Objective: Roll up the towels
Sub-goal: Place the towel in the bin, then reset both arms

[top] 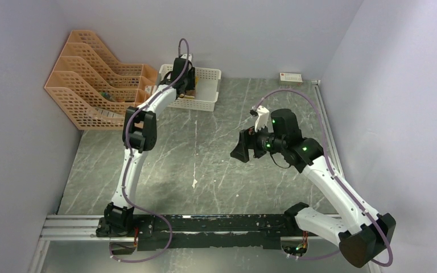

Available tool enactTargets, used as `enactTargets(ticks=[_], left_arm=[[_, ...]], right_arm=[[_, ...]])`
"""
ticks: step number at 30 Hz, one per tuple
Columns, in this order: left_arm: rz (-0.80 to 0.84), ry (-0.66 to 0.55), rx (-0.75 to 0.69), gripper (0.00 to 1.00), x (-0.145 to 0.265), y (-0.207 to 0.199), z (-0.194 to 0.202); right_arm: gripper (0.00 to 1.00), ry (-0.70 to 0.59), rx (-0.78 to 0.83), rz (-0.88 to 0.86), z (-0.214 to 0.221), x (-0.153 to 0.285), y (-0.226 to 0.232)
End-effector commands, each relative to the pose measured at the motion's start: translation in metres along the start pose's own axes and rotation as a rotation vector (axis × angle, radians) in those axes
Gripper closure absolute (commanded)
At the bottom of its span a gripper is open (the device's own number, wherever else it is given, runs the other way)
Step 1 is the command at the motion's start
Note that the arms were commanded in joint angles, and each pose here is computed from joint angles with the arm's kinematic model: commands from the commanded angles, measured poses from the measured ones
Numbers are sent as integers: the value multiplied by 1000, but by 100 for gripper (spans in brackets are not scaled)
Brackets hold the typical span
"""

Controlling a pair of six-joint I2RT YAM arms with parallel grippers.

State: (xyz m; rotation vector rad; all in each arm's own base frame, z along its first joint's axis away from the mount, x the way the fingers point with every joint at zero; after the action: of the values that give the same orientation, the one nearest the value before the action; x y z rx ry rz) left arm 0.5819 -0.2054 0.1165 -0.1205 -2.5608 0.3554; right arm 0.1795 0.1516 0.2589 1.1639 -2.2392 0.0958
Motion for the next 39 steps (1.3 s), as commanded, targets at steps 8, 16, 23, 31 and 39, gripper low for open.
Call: enactTargets(ticks=[8, 16, 23, 31, 39], left_arm=[[40, -162, -127, 25, 97, -20, -109], [73, -295, -182, 5, 244, -24, -178], [59, -384, -209, 0, 375, 11, -163], [248, -266, -55, 0, 376, 54, -25], [332, -236, 39, 0, 383, 61, 21]], right_arm=[[18, 43, 37, 1, 4, 7, 1], [18, -68, 75, 78, -26, 0, -10], [3, -252, -5, 273, -65, 3, -25], [0, -549, -136, 570, -56, 26, -43], [0, -610, -124, 802, -48, 40, -63]])
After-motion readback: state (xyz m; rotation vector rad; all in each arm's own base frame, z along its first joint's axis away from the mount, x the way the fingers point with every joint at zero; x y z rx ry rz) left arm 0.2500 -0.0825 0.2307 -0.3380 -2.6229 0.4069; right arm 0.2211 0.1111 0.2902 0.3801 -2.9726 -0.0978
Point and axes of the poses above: each gripper's point midway between its finger pads, its own x axis back along the fingers, its own y axis along the line the jaws close on, z = x × y, the point moved 8 cm from there along x, back along the fingers, and after that the axes turned 14 degrees about x, right-handed, at the moved point
